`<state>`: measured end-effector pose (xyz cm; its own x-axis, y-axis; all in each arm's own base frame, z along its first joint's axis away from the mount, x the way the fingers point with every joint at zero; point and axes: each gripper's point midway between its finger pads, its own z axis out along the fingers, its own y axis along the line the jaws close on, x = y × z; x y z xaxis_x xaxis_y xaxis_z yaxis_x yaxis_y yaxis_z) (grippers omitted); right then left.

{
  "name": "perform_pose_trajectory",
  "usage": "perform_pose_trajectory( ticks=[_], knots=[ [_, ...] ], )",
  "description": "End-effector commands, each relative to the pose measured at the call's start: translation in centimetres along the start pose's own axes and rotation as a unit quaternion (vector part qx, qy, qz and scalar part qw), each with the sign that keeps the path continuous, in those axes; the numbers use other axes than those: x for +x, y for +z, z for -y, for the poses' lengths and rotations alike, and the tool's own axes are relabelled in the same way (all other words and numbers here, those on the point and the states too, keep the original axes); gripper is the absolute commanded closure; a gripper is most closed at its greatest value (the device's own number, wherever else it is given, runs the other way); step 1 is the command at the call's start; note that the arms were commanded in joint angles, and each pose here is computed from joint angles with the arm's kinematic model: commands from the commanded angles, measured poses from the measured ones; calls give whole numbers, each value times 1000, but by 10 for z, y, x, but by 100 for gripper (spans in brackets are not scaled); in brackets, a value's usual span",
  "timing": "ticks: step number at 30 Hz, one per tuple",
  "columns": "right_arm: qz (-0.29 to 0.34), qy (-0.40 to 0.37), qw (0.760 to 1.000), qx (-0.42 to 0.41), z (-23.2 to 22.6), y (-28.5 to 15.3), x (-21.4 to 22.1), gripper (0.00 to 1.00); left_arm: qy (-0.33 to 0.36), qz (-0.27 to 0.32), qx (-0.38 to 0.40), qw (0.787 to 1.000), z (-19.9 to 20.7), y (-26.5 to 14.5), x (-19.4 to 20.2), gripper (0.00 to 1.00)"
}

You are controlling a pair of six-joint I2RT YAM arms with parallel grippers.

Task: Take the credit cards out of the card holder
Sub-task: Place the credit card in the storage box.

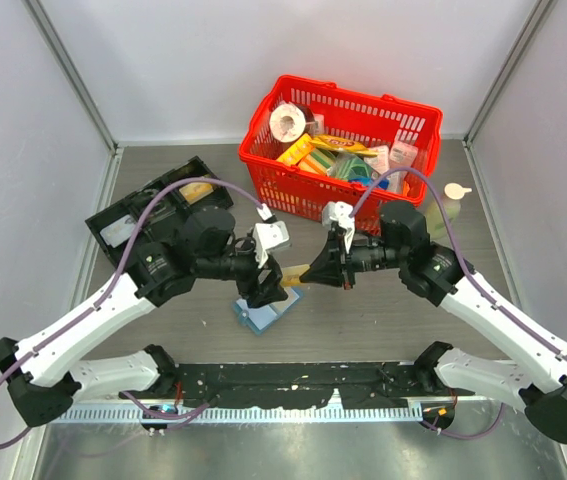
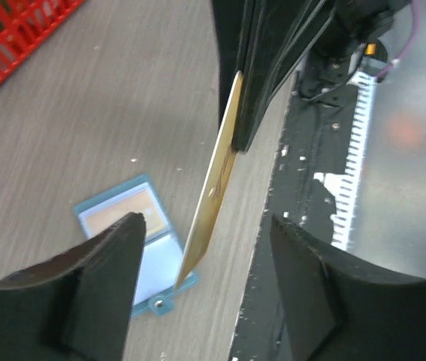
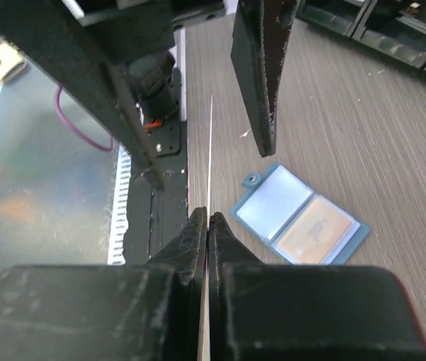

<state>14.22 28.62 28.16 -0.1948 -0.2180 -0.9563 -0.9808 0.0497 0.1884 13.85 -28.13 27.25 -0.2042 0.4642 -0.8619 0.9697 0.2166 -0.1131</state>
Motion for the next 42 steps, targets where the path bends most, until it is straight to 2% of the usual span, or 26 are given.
perform_pose_trajectory(
  ticks=[1,4,5,6,7,9,11,12,17,21,26,30,33,34,38,41,42],
  knots=[
    [63,34,997,34,12,-5,-22,99,-43,85,-101,990,-29,-13,-21,21],
    [111,59,991,45,21,-7,-33,99,-96,156,-150,972,-45,-21,-28,15],
    [118,93,987,49,25,-8,-28,99,-111,182,-161,964,-50,-23,-29,15],
    [140,84,986,41,25,-9,-37,99,-123,212,-169,955,-54,-28,-31,14],
    [143,125,981,40,28,-8,-30,99,-136,243,-170,945,-58,-32,-36,14],
    [167,158,973,27,29,-9,-30,99,-162,277,-157,934,-61,-37,-37,14],
    [197,162,967,-2,24,-8,-39,99,-189,292,-130,928,-63,-35,-38,16],
    [197,183,963,-8,23,-7,-34,99,-204,298,-119,925,-65,-35,-37,17],
    [218,197,956,-23,23,-7,-35,99,-241,328,-44,912,-63,-29,-40,21],
    [222,201,954,-23,24,-6,-34,99,-242,340,13,909,-49,-26,-47,26],
    [223,206,953,-20,27,-6,-32,99,-239,352,39,904,-41,-27,-48,34],
    [228,209,951,-23,28,-6,-30,99,-240,352,51,903,-37,-27,-46,44],
    [230,213,949,-24,30,-6,-29,99,-242,351,53,903,-36,-27,-44,57],
    [229,216,949,-23,31,-6,-28,99,-242,353,51,902,-36,-27,-44,63],
    [226,221,949,-20,34,-5,-24,99,-247,356,38,900,-40,-29,-44,98],
    [227,230,946,-11,40,-5,-21,97,-255,353,14,900,-50,-28,-42,100],
    [227,233,946,-5,43,-5,-20,85,-262,352,-1,898,-56,-28,-40,100]
  ],
)
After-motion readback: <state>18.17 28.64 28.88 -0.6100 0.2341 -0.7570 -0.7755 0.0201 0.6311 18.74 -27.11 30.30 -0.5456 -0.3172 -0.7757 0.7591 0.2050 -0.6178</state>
